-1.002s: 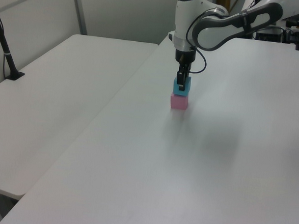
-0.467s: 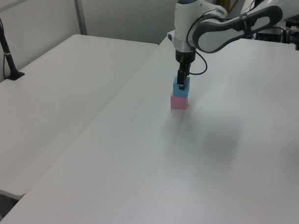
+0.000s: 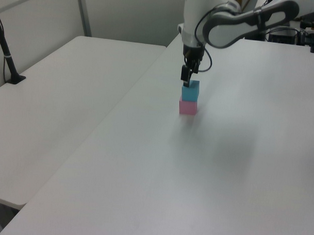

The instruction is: Put blue cube on pink cube

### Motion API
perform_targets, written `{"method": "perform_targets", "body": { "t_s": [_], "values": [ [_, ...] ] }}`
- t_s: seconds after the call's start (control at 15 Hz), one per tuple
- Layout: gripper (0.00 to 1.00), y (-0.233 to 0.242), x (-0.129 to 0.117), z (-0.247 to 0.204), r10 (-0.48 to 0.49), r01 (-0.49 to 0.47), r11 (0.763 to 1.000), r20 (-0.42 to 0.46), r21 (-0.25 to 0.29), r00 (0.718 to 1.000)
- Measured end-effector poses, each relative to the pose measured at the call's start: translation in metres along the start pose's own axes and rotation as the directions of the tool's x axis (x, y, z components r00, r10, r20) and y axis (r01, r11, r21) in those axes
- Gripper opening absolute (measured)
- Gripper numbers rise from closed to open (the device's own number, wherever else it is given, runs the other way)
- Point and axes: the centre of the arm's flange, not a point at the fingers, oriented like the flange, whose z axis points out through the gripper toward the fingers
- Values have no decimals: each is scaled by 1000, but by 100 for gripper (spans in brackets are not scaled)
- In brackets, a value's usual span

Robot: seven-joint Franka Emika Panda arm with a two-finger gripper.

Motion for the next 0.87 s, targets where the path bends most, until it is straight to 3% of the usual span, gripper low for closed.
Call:
{"method": "perform_targets", "body": {
  "t_s": [0.2,0.47,0.67,0.87],
  "values": [
    [100,13,-15,-55,53,-55,997,44,58,998],
    [100,33,-51,-127,78,-87,994,122,73,989],
    [100,68,-94,-198,121,-145,981,174,132,977],
    [100,91,-129,-233,144,-169,974,169,149,975]
  ]
}}
